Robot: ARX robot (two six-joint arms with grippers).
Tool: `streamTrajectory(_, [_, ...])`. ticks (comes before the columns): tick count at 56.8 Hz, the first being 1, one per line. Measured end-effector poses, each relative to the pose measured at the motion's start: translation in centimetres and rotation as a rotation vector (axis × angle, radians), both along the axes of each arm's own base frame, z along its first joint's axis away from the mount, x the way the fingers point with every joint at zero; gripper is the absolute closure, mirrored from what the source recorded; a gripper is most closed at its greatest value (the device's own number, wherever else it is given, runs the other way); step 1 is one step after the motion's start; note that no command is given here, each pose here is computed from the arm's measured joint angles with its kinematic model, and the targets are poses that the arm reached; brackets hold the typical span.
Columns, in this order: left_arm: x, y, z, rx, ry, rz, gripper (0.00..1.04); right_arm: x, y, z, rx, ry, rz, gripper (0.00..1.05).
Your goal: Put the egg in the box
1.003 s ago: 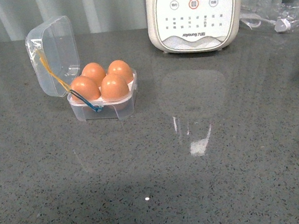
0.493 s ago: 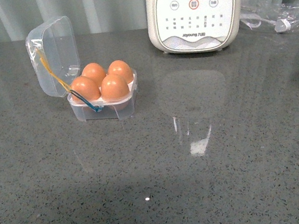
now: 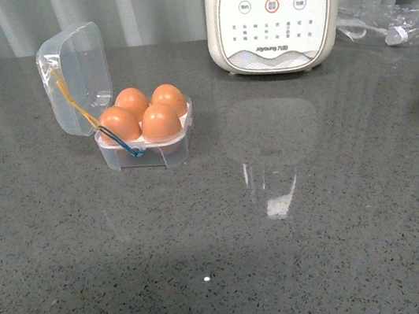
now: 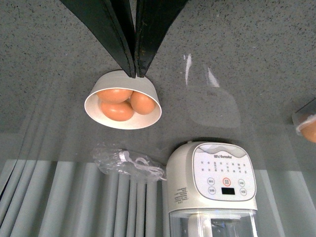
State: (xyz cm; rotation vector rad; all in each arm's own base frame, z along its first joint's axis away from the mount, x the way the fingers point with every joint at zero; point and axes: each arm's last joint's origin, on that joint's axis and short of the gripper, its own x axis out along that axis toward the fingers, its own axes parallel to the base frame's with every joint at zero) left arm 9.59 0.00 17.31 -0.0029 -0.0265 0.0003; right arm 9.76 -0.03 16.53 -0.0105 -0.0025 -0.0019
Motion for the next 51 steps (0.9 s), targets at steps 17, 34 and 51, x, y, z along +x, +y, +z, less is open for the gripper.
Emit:
streamTrajectory(17, [0.0,0.0,0.0,0.0,0.0,0.0,0.07,0.0,0.0,0.0,0.0,0.0,0.0,0.48])
streamTrajectory(34, [0.0,0.0,0.0,0.0,0.0,0.0,0.07,0.0,0.0,0.0,0.001,0.0,0.0,0.05])
streamTrajectory(51, [0.0,0.0,0.0,0.0,0.0,0.0,0.07,0.0,0.0,0.0,0.001,0.0,0.0,0.07])
